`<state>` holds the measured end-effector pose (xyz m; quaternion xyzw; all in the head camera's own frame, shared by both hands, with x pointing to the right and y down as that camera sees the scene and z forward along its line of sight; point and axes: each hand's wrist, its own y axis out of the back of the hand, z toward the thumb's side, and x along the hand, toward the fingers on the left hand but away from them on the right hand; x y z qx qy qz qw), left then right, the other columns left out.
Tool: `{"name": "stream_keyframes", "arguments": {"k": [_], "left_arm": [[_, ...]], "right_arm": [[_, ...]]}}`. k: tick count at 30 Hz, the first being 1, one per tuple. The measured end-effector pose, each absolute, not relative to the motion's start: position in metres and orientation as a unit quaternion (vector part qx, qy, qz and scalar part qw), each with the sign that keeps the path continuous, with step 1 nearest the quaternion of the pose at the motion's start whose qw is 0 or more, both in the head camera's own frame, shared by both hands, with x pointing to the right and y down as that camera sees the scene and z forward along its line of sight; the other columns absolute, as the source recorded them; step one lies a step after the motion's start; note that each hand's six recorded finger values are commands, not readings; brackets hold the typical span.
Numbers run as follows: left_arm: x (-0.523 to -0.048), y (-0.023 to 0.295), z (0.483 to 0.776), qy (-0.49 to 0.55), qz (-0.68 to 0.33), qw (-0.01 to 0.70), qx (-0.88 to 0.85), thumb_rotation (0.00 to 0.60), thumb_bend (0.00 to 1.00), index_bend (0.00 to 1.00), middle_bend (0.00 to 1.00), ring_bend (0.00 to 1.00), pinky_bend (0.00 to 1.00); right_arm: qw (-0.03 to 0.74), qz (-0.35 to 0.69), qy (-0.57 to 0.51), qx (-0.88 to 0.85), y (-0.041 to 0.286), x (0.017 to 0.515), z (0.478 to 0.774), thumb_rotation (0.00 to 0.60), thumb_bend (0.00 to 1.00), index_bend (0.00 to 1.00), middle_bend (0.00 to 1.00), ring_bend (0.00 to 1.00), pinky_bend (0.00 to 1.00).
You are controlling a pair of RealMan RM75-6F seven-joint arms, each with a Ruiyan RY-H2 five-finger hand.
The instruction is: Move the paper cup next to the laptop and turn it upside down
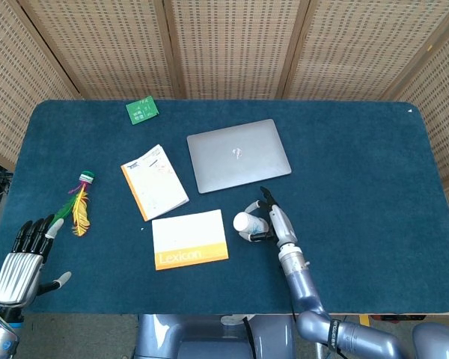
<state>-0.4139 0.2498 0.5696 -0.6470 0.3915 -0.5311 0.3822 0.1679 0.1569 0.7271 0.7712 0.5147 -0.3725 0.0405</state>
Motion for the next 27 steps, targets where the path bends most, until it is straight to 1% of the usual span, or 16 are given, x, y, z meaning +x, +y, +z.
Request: {"name": "stream_keyframes", "arguments": {"k": [4, 9, 12, 16, 24, 27], "left_arm": [[-0.414, 0.250, 0.568, 0.394, -0.529, 0.383, -0.647, 0.600, 0.13, 0.00, 0.00, 0.00, 0.00], [-0.413, 0.250, 0.568, 0.392, -0.527, 0.384, -0.649, 0.600, 0.13, 0.00, 0.00, 0.00, 0.00], [-0.412, 0.251, 0.569, 0.392, -0.527, 0.385, -0.649, 0.600, 0.13, 0.00, 0.00, 0.00, 0.00], [-0.412, 0.250, 0.569, 0.392, -0.528, 0.385, -0.648, 0.600, 0.13, 0.00, 0.00, 0.00, 0.00], [-0.413, 0.250, 0.568, 0.393, -0.529, 0.386, -0.646, 0.600, 0.13, 0.00, 0.00, 0.00, 0.00], [-0.413, 0.250, 0.567, 0.395, -0.529, 0.386, -0.645, 0.600, 0.13, 0.00, 0.00, 0.00, 0.00]], "right_arm": [[0.019, -0.389, 0.509, 0.768, 0.160, 0.174, 0.730, 0.600, 0.26, 0.44, 0.00, 0.00, 0.00], [0.010, -0.408, 0.513, 0.755, 0.161, 0.187, 0.732, 0.600, 0.26, 0.41, 0.00, 0.00, 0.00], [0.007, -0.417, 0.518, 0.747, 0.161, 0.197, 0.732, 0.600, 0.26, 0.37, 0.00, 0.00, 0.00], [-0.005, -0.419, 0.521, 0.743, 0.161, 0.206, 0.728, 0.600, 0.27, 0.26, 0.00, 0.00, 0.00], [-0.033, -0.420, 0.512, 0.748, 0.166, 0.223, 0.712, 0.600, 0.27, 0.15, 0.00, 0.00, 0.00], [-0.051, -0.418, 0.504, 0.754, 0.170, 0.228, 0.702, 0.600, 0.26, 0.14, 0.00, 0.00, 0.00]]}}
